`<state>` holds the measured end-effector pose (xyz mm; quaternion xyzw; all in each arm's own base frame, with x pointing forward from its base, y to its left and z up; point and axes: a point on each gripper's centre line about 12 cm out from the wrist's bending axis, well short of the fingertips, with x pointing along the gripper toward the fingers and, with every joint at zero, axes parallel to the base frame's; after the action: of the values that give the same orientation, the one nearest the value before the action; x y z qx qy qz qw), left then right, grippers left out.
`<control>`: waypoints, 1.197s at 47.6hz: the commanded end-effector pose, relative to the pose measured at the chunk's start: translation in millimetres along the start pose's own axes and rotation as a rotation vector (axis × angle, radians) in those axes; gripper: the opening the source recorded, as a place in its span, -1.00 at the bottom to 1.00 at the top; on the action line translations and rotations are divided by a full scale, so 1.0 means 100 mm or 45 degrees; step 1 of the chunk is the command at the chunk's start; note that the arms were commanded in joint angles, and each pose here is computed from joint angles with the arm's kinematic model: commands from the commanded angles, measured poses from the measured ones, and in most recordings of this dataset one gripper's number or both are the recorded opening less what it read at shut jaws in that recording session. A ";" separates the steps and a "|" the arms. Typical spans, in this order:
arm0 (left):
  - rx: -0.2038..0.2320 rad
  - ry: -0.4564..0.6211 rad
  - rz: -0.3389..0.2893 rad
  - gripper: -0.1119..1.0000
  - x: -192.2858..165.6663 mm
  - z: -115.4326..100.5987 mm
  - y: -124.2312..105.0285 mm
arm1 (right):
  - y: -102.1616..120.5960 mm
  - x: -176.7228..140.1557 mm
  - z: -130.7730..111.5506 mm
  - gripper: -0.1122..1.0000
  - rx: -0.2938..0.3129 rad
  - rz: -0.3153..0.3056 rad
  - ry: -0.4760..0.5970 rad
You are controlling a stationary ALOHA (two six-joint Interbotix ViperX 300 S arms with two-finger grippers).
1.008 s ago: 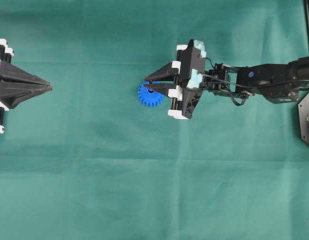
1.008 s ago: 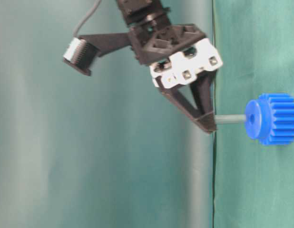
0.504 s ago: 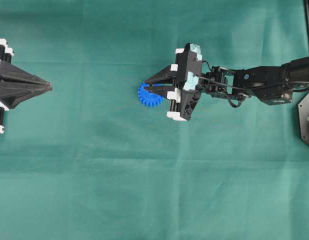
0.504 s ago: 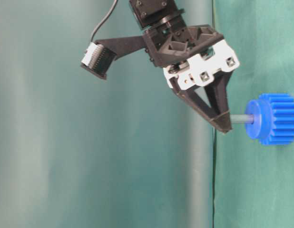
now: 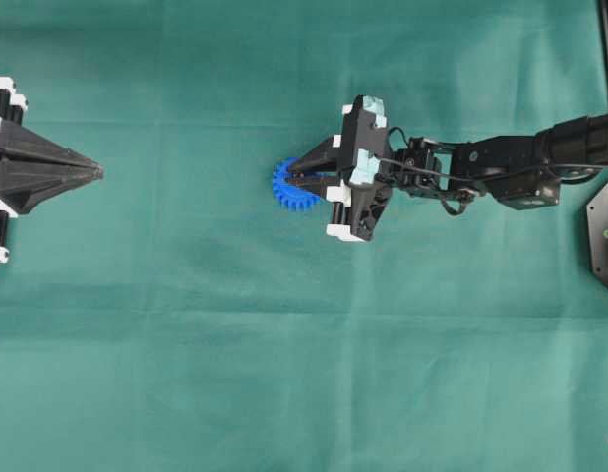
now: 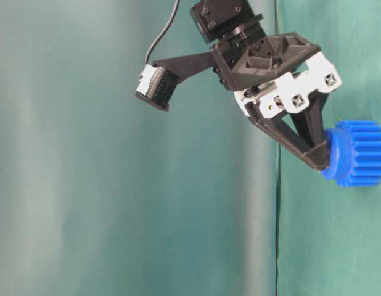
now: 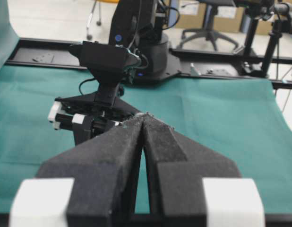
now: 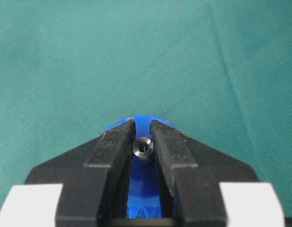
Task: Insert the shaft placed at a random location into the center hole of the small gear at another random location.
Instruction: 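Lower the shaft into the gear hole and press it down, then open the right gripper to release the shaft in the gear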
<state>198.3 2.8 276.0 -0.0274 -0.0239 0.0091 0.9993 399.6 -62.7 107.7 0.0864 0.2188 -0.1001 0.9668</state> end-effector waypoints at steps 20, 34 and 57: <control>-0.002 -0.012 0.003 -0.81 0.01 0.02 0.00 | 0.03 0.01 0.14 -0.33 0.000 0.009 -0.054; -0.002 -0.012 0.003 -0.81 0.01 0.02 0.00 | 0.03 0.01 0.15 0.11 0.006 0.008 -0.056; -0.002 -0.022 0.002 -0.81 0.00 0.04 0.00 | 0.12 -0.34 0.73 0.68 -0.013 0.037 -0.188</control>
<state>197.5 2.8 274.5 -0.0281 -0.0224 0.0094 0.9993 400.3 -62.4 157.6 0.0823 0.1764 -0.0959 0.9762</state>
